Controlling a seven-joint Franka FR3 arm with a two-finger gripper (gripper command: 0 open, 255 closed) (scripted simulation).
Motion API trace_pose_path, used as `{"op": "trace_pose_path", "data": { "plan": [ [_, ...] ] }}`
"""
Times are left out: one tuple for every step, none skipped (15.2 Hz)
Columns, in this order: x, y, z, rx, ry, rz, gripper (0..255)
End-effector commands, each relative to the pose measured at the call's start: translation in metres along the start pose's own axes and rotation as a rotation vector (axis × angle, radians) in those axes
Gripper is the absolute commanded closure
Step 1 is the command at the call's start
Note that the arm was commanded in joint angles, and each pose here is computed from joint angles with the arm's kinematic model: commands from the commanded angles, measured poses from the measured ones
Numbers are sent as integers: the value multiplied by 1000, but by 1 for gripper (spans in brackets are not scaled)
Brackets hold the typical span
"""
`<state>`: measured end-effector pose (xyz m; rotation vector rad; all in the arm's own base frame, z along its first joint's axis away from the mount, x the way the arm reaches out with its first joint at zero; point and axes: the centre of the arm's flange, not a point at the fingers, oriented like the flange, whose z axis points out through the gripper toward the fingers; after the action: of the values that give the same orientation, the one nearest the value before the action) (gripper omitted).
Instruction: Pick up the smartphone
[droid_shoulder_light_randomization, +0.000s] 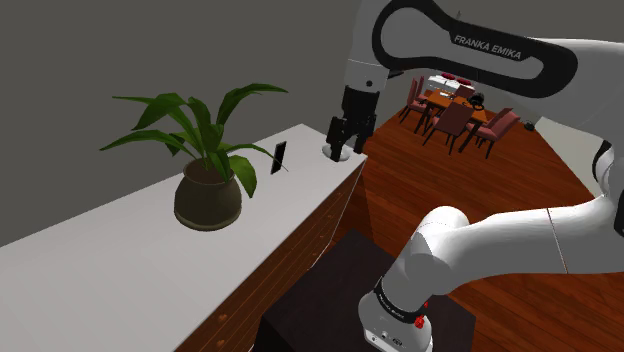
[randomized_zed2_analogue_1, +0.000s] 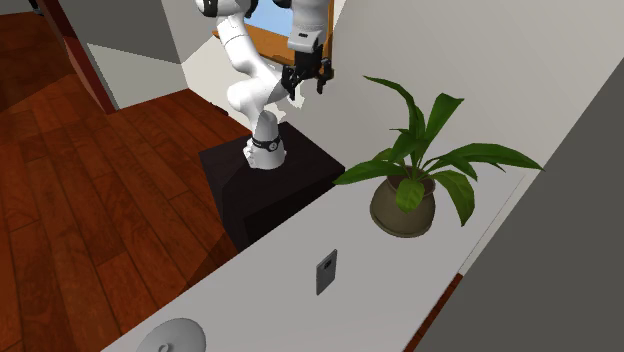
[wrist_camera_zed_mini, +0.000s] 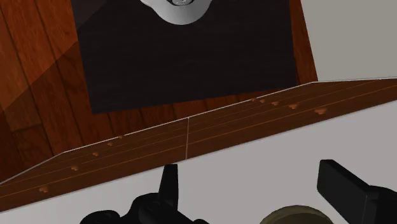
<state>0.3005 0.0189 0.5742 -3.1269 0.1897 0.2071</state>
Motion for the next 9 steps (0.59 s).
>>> {"op": "trace_pose_path", "data": {
  "plan": [
    [0, 0, 0, 0, 0, 0, 0],
    [12, -2, 4, 3, 3, 33, 0],
    [24, -4, 9, 6, 5, 67, 0],
    [36, -6, 13, 9, 8, 100, 0],
    [47, -7, 17, 12, 10, 134, 0],
    [60, -8, 21, 15, 13, 167, 0],
    [72, -8, 25, 18, 16, 200, 0],
    [84, -8, 29, 21, 18, 234, 0],
    [96, -8, 33, 24, 21, 267, 0]
  ]
}}
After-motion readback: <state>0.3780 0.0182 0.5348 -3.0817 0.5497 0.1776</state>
